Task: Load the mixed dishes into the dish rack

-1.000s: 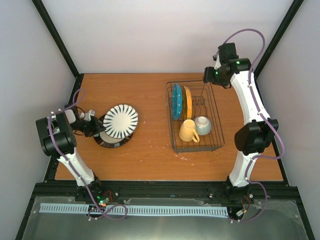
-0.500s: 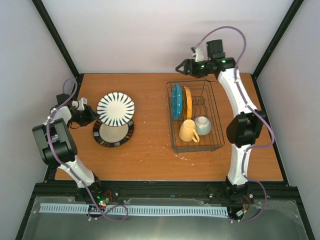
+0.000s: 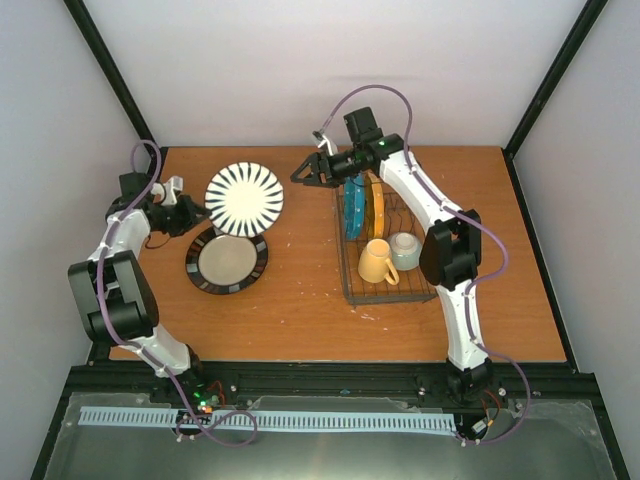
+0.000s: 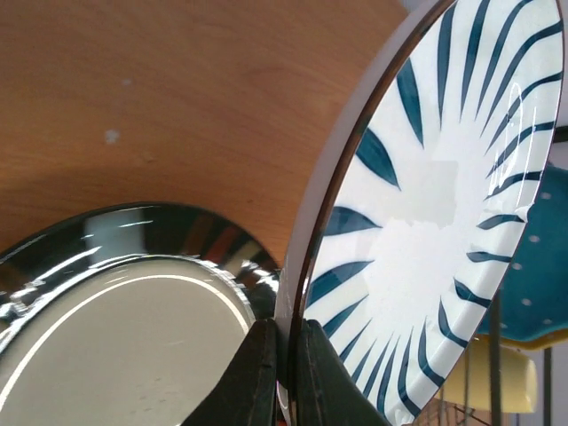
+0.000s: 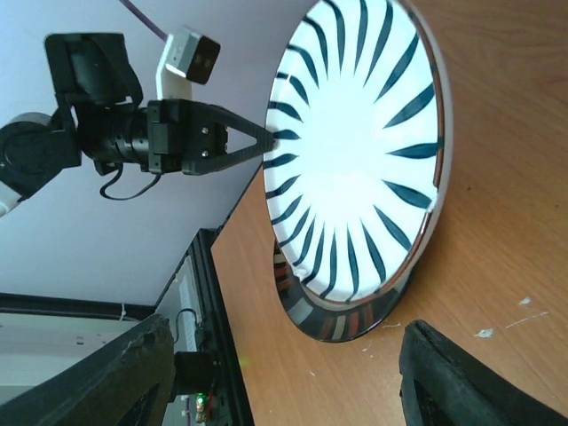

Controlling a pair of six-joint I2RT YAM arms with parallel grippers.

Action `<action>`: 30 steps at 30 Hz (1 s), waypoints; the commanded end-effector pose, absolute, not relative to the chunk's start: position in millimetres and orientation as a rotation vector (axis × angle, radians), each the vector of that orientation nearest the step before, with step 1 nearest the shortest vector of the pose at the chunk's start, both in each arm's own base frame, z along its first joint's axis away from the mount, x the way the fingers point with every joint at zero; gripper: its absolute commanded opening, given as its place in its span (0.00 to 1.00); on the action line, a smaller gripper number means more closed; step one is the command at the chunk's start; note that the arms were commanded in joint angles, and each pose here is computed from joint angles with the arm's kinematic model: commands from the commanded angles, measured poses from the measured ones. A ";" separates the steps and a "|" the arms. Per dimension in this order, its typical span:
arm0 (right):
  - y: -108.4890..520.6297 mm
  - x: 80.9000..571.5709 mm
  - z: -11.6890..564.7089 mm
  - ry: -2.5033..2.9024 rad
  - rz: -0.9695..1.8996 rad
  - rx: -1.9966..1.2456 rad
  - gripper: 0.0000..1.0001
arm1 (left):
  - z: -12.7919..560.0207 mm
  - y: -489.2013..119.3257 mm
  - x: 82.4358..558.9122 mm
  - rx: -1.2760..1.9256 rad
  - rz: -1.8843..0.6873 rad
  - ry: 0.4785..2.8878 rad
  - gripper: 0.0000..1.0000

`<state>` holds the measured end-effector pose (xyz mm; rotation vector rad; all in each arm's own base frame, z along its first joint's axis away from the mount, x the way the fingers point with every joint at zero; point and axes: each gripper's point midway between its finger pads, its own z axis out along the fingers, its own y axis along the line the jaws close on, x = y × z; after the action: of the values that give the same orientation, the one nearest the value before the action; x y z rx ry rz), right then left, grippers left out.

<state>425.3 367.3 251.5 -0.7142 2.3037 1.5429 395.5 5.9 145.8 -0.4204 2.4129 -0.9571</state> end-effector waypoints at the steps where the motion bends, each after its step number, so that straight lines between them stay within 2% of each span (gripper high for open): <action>1: 379.1 418.2 249.8 2.293 1.592 -0.759 0.68 | 231.9 -21.2 410.7 -0.214 -1.089 2.194 0.01; 9: 389.4 414.0 229.4 2.352 1.566 -0.762 0.68 | 259.2 -25.2 407.1 -0.175 -1.092 2.140 0.01; 18: 410.4 412.8 236.0 2.307 1.632 -0.791 0.68 | 269.1 -30.0 405.0 -0.162 -1.107 2.112 0.01; 24: 428.5 408.6 247.8 2.231 1.767 -0.821 0.61 | 273.4 -36.5 409.4 -0.146 -1.135 2.093 0.01; 25: 432.3 406.4 250.7 2.215 1.796 -0.831 0.58 | 273.9 -38.5 410.5 -0.140 -1.141 2.091 0.01; 28: 443.6 396.8 259.1 2.149 1.917 -0.885 0.22 | 276.3 -46.2 414.9 -0.117 -1.160 2.085 0.01; 30: 447.6 392.6 263.5 2.123 1.953 -0.910 0.04 | 277.3 -49.8 417.5 -0.107 -1.165 2.085 0.01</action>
<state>410.5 427.7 241.0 -0.8023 2.2434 1.7871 405.7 -28.5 215.2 -0.3005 2.2441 -1.0767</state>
